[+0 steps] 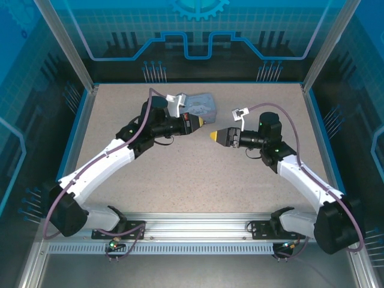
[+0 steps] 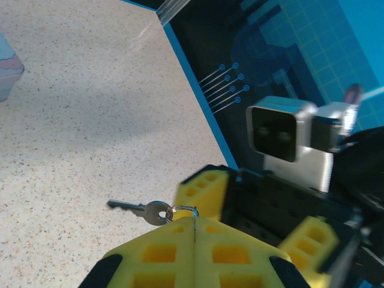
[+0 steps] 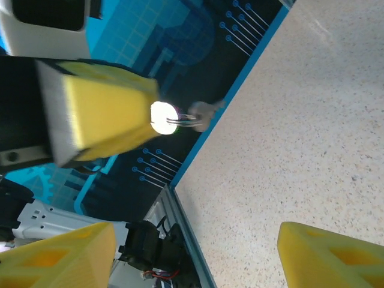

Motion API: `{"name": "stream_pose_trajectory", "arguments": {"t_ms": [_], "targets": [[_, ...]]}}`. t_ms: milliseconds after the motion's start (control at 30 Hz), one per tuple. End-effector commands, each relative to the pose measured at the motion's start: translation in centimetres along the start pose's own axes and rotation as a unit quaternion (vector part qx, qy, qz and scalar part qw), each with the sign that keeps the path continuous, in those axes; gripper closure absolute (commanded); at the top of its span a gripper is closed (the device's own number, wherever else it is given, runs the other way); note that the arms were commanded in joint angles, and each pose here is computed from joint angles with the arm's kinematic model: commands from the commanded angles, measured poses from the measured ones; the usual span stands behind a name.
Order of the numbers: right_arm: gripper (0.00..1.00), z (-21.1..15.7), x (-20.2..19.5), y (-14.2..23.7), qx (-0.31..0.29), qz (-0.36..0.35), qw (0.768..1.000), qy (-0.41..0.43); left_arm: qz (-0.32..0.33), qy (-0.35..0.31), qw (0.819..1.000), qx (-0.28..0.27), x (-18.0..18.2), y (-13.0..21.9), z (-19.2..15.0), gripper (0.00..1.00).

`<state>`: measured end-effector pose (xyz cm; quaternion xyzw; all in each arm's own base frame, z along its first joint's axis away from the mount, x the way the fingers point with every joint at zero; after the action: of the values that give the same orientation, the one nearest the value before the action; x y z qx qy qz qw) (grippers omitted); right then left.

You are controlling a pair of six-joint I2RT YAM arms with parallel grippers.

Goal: Unlock the padlock with the key

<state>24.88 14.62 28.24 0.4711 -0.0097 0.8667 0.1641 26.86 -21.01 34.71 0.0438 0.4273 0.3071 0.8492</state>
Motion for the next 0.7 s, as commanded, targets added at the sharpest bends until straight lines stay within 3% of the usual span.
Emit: {"name": "stream_pose_trajectory", "arguments": {"t_ms": [0, 333, 667], "targets": [[0.29, 1.2, 1.5, 0.0, -0.029, 0.075, 0.995, 0.053, -0.012, -0.006, 1.0, 0.026, -1.0, 1.1, 0.1, 1.0], [0.24, 2.1, 2.7, -0.6, -0.035, 0.136, 0.985, 0.104, -0.052, -0.002, 0.998, 0.041, -2.1, 1.1, 0.6, 1.0], [0.43, 2.3, 3.0, -1.9, -0.019, 0.162, 0.982, 0.096, -0.065, 0.009, 0.997, 0.044, -1.9, 0.4, 0.6, 1.0]]}}
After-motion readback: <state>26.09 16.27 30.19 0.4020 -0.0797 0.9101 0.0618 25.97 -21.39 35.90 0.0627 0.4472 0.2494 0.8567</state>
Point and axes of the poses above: each hand's point on the last joint's axis, 136 mm out from that joint toward the fingers, its own y axis back along the fingers, its own x axis along the line the jaws close on, z = x × y, the point moved 10 cm from there along y, back along the fingers, and after that the axes turned 3 degrees about -y, right-handed, at the moved point
